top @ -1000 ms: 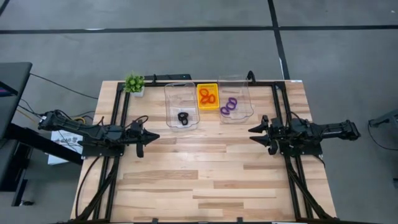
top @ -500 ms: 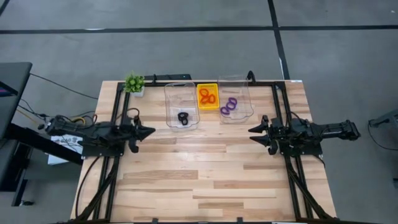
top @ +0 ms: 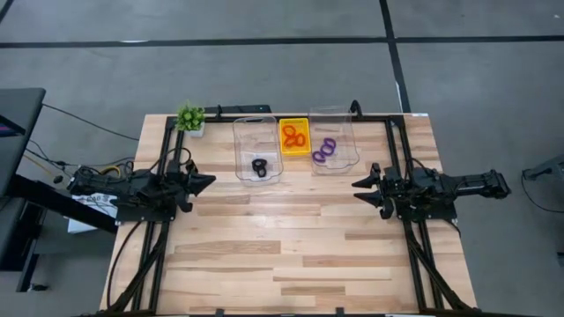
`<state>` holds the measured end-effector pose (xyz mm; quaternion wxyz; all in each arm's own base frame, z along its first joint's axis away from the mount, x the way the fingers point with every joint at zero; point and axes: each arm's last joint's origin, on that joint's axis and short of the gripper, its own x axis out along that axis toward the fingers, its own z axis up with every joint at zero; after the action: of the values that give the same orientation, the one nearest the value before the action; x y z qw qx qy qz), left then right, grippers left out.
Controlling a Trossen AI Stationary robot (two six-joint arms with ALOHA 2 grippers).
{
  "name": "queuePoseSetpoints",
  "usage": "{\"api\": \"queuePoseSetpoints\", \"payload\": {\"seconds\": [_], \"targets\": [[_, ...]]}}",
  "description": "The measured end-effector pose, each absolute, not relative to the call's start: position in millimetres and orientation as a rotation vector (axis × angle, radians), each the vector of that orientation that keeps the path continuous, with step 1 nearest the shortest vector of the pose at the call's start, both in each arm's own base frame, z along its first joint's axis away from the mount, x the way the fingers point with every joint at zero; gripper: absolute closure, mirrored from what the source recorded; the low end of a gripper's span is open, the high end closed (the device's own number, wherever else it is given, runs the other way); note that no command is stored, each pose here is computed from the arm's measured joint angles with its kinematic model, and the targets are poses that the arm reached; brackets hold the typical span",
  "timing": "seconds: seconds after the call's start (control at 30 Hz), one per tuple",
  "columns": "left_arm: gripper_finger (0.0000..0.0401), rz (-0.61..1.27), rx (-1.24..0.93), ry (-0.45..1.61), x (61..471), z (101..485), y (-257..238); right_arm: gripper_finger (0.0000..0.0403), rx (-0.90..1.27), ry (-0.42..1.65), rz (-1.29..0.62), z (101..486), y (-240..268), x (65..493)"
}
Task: Sort spring keychains
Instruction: Return to Home Position
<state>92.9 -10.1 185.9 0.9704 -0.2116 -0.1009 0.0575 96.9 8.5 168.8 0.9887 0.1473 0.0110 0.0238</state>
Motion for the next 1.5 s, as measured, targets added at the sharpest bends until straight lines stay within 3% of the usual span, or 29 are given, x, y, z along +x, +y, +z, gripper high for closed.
{"api": "queuePoseSetpoints", "payload": {"seconds": [1.5], "targets": [[0.0397, 0.119, -0.423, -0.190, 94.1, 184.8, -10.4, 0.0232, 0.296, 0.022, 0.047, 168.8, 8.4, 96.9]]}}
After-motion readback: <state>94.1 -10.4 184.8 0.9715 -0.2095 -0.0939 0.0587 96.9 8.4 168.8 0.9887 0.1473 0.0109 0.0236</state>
